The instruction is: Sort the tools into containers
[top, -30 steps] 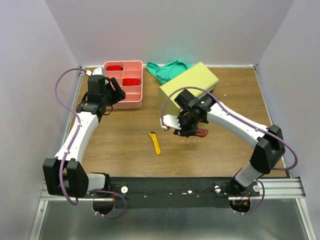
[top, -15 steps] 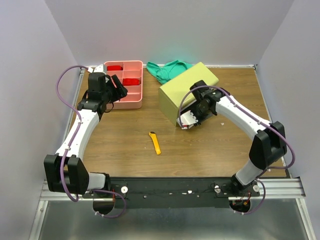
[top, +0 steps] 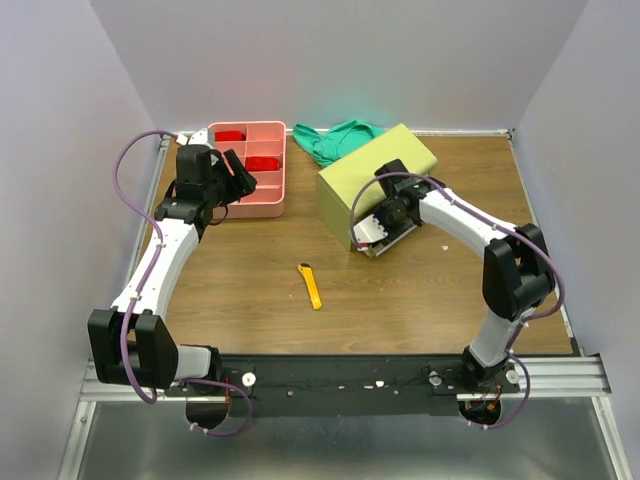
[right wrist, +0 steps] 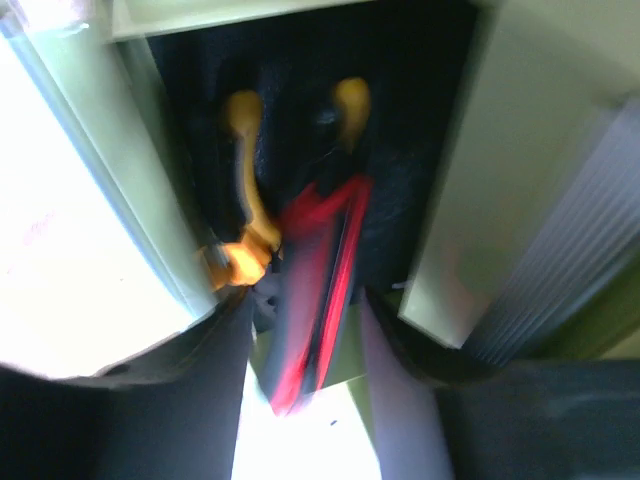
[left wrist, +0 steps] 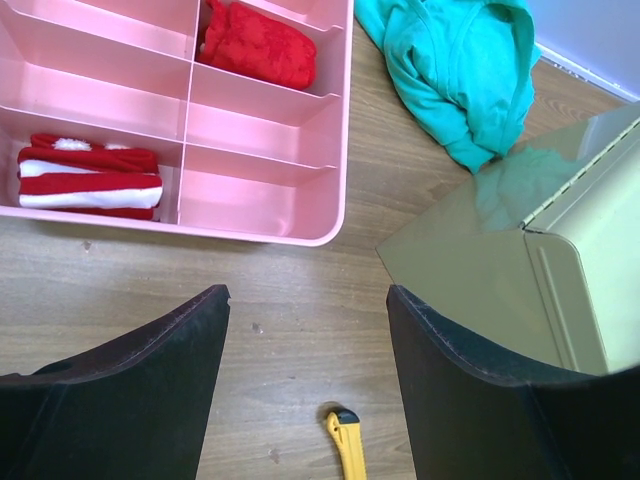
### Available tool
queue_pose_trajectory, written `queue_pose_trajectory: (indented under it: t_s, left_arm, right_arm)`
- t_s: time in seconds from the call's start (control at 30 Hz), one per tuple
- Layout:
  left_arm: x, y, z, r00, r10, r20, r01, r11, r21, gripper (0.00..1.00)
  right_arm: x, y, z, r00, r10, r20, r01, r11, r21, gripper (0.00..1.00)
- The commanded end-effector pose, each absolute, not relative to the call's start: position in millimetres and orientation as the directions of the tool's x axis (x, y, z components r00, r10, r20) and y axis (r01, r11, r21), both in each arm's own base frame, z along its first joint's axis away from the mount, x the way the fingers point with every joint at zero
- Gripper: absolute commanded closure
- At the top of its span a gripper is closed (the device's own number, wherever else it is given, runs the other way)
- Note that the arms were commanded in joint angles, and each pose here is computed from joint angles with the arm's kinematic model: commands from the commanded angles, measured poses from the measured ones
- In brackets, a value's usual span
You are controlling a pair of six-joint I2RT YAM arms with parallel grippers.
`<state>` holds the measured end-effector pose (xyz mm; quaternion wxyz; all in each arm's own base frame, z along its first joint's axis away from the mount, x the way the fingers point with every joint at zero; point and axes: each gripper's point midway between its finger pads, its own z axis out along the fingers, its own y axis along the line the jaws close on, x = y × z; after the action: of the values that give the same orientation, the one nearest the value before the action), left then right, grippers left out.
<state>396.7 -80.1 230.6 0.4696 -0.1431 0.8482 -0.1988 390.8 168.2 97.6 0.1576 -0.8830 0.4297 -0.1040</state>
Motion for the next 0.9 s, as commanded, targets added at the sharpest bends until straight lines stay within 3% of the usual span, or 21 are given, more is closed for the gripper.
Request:
queue_pose_trajectory:
  t_s: [0.0,0.3,0.5,0.63,0.87]
  left_arm:
    - [400,-83,237,-0.506,-0.435,-0.745,-0.025,0.87,-0.492,0.26]
    - [378,-113,204,-0.638,-0.398,-0.66,-0.007,0.859,-0.511,0.27]
    - [325,-191,153,-0.77,-0.146,-0.621,0.187,0.879,-0.439,0.27]
    - [316,-205,122,-0.83,-0.092,-0.549,0.164,0.902,-0.398,0.27]
    - [285,-226,71,-0.926,-0.028,-0.377,0.132,0.91,-0.392,0.3]
  right_arm:
    - [406,179,138,0.606,-0.794,0.053,-0.653,-0.534,-0.537,0.38]
    - [381,161,187,0.445,-0.895,-0.043,-0.738,-0.339,-0.583,0.37]
    - [348,145,188,0.264,-0.949,-0.174,-0.824,-0.128,-0.552,0.36]
    - [342,131,184,0.051,-0.961,-0.27,-0.827,0.111,-0.551,0.36]
    - [371,77,220,-0.217,-0.865,-0.452,-0.6,0.483,-0.638,0.26]
